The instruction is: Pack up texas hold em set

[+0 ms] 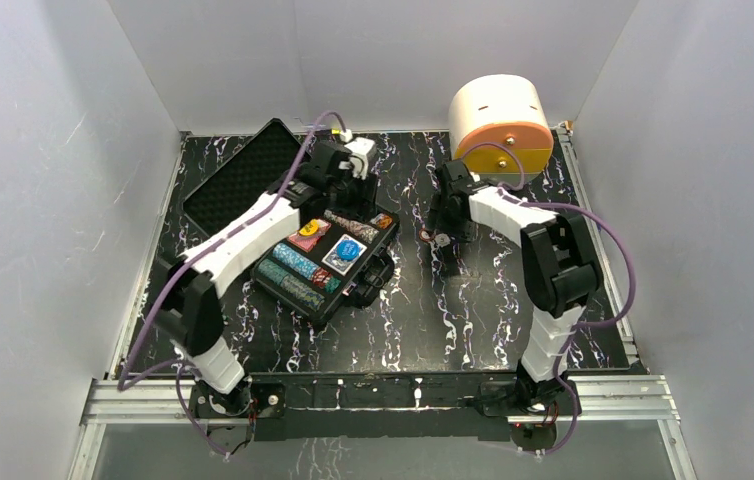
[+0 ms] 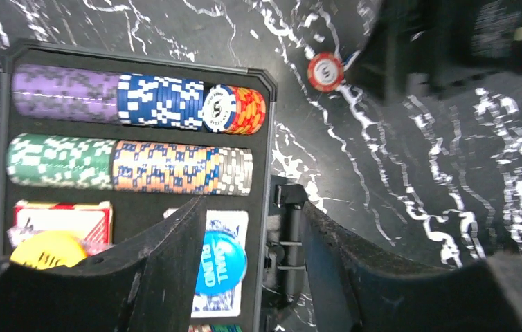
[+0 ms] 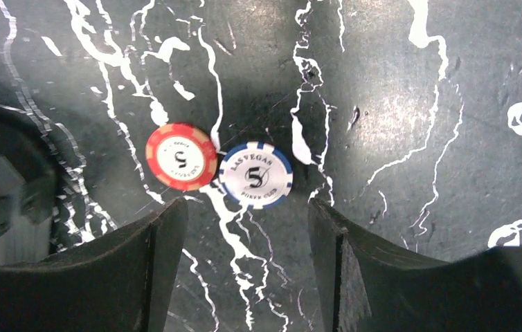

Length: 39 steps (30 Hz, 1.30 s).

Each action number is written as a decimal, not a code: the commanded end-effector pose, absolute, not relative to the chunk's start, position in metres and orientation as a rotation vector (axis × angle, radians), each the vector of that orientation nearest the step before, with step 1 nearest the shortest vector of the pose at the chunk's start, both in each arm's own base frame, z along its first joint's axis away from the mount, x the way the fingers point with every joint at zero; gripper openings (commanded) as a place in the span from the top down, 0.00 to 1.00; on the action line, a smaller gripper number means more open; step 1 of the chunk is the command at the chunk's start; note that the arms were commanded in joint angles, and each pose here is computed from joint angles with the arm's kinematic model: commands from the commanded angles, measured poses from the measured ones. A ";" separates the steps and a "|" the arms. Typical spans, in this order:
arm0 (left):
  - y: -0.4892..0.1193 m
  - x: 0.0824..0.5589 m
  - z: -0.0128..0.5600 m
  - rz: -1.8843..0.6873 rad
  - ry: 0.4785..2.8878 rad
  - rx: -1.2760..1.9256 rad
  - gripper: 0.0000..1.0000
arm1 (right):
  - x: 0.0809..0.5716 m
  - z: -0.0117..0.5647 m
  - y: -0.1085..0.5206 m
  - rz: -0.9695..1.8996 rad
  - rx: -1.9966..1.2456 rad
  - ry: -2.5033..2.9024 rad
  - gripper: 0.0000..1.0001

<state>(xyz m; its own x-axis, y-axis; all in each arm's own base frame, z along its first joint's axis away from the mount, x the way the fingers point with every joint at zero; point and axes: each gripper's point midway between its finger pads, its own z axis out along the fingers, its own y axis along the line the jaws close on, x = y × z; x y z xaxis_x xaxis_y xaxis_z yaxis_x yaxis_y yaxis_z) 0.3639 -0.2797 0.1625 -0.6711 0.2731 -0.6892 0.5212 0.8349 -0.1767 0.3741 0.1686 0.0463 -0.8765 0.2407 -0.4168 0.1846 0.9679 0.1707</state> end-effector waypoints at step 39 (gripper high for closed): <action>-0.256 0.309 0.220 -0.696 2.214 0.351 0.12 | 0.356 0.026 0.153 -0.031 0.154 2.752 0.58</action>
<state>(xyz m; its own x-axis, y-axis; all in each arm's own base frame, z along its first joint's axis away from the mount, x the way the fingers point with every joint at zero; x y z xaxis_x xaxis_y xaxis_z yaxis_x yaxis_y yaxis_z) 0.3182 -0.2512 0.2150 -0.6543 0.0603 -0.7538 0.4385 0.8424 -0.3131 0.3783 0.1634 0.0214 -0.9107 0.0838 -0.4044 0.0846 0.9963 0.0159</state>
